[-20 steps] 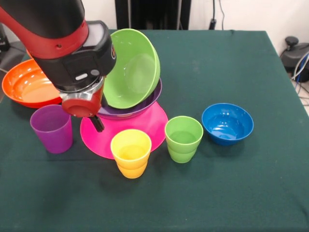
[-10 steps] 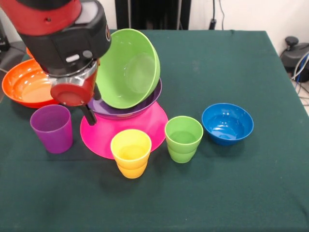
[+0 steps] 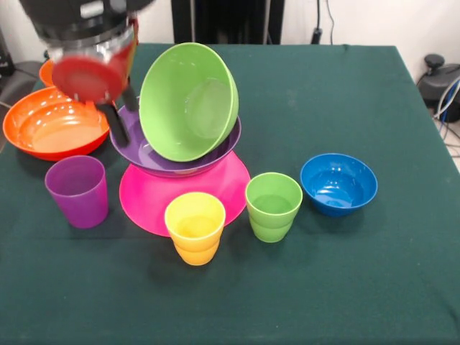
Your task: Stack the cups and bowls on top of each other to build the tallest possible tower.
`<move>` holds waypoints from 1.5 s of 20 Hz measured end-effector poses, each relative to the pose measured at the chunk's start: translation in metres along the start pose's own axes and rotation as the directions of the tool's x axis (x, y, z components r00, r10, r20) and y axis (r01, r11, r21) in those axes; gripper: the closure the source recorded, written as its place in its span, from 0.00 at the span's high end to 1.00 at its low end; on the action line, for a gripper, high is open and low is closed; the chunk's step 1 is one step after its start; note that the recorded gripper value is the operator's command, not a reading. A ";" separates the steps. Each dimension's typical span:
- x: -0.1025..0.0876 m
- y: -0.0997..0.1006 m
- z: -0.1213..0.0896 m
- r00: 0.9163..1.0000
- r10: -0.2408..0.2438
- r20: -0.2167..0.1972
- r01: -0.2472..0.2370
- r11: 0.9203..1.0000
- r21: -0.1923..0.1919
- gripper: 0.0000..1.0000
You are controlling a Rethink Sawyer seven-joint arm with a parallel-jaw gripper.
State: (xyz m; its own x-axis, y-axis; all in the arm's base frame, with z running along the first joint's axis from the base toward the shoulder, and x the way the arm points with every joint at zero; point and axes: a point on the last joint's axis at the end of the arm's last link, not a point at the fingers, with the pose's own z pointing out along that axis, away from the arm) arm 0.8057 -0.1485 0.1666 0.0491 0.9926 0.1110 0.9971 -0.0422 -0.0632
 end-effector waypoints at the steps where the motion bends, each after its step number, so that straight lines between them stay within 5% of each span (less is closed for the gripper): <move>1: 0.003 -0.003 -0.012 1.000 -0.002 0.001 0.002 1.000 -0.002 1.00; 7: 0.020 -0.019 -0.053 1.000 -0.010 -0.007 0.010 1.000 -0.007 1.00; 14: 0.036 -0.037 -0.073 0.999 -0.013 -0.031 0.014 1.000 0.004 1.00; 21: 0.048 -0.052 -0.072 0.998 -0.012 -0.055 0.013 1.000 0.020 1.00; 30: 0.058 -0.061 -0.050 0.999 -0.016 -0.051 0.015 1.000 -0.014 1.00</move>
State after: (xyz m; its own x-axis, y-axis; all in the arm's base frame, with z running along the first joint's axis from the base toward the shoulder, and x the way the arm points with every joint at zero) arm 0.7501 -0.0945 0.2262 0.0363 0.9861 0.1620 0.9984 -0.0288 -0.0481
